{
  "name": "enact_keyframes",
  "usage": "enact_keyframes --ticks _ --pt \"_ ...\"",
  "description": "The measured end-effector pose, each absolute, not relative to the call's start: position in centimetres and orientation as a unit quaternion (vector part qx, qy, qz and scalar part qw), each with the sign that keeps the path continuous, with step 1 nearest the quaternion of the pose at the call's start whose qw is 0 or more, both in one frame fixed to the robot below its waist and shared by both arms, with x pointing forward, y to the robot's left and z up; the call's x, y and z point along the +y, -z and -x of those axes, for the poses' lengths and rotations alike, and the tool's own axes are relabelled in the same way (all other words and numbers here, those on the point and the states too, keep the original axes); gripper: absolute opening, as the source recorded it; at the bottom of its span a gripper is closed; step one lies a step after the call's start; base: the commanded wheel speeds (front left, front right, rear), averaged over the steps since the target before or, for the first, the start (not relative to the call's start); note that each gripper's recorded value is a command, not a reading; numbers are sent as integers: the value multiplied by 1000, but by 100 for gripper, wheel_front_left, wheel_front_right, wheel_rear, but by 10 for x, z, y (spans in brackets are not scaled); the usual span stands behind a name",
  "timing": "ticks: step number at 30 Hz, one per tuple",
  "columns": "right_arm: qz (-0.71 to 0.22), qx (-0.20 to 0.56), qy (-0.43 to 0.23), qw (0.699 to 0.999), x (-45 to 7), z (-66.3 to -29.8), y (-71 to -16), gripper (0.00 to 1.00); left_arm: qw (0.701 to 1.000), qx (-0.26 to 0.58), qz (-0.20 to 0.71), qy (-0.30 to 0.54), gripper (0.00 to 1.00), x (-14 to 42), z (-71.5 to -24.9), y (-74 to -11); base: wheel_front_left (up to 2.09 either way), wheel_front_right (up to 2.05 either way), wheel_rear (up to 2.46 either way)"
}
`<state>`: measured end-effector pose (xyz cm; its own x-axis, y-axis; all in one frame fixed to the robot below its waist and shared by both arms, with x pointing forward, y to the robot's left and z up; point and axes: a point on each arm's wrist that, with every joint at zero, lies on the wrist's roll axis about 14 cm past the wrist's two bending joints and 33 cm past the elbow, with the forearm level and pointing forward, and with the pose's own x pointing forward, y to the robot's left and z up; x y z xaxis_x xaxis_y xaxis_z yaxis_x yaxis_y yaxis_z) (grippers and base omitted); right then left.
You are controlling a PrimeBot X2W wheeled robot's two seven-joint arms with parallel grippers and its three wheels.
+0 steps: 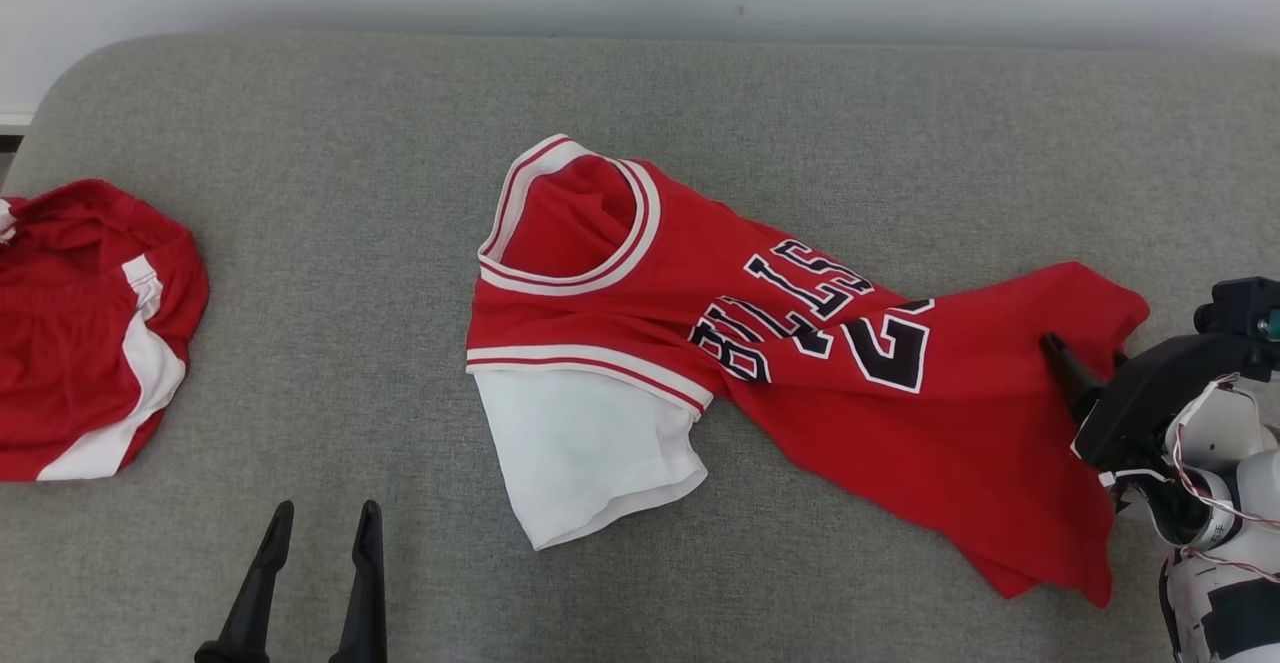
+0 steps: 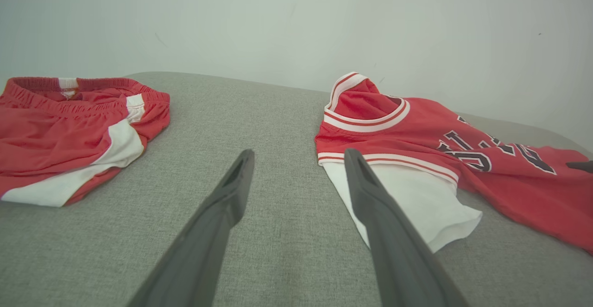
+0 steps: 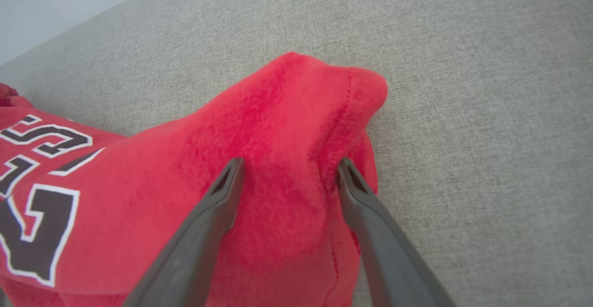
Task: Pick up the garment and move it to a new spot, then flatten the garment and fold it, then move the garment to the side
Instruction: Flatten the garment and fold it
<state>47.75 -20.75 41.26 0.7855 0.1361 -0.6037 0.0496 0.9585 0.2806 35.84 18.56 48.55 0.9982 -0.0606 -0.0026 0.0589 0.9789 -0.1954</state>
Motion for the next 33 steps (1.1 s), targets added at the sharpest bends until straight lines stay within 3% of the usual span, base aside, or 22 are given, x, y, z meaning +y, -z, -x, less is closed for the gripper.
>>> enact_keyframes --ticks 5,6,9,20,33 --pt "-131 316 -33 939 -204 -479 -416 100 995 2 97 32 100 185 -359 -488 0 0 0" --pt "-131 313 -35 940 -203 -480 -418 83 995 2 96 31 100 185 -359 -488 0 0 0" --pt "-130 302 -40 944 -201 -481 -422 1 995 1 95 31 100 186 -359 -489 0 0 0" --pt "-64 224 -19 972 -228 -508 -463 0 995 0 92 29 100 188 -359 -491 0 0 0" --pt "41 162 -36 985 -217 -579 -515 0 996 7 91 13 100 196 -362 -485 0 0 0"
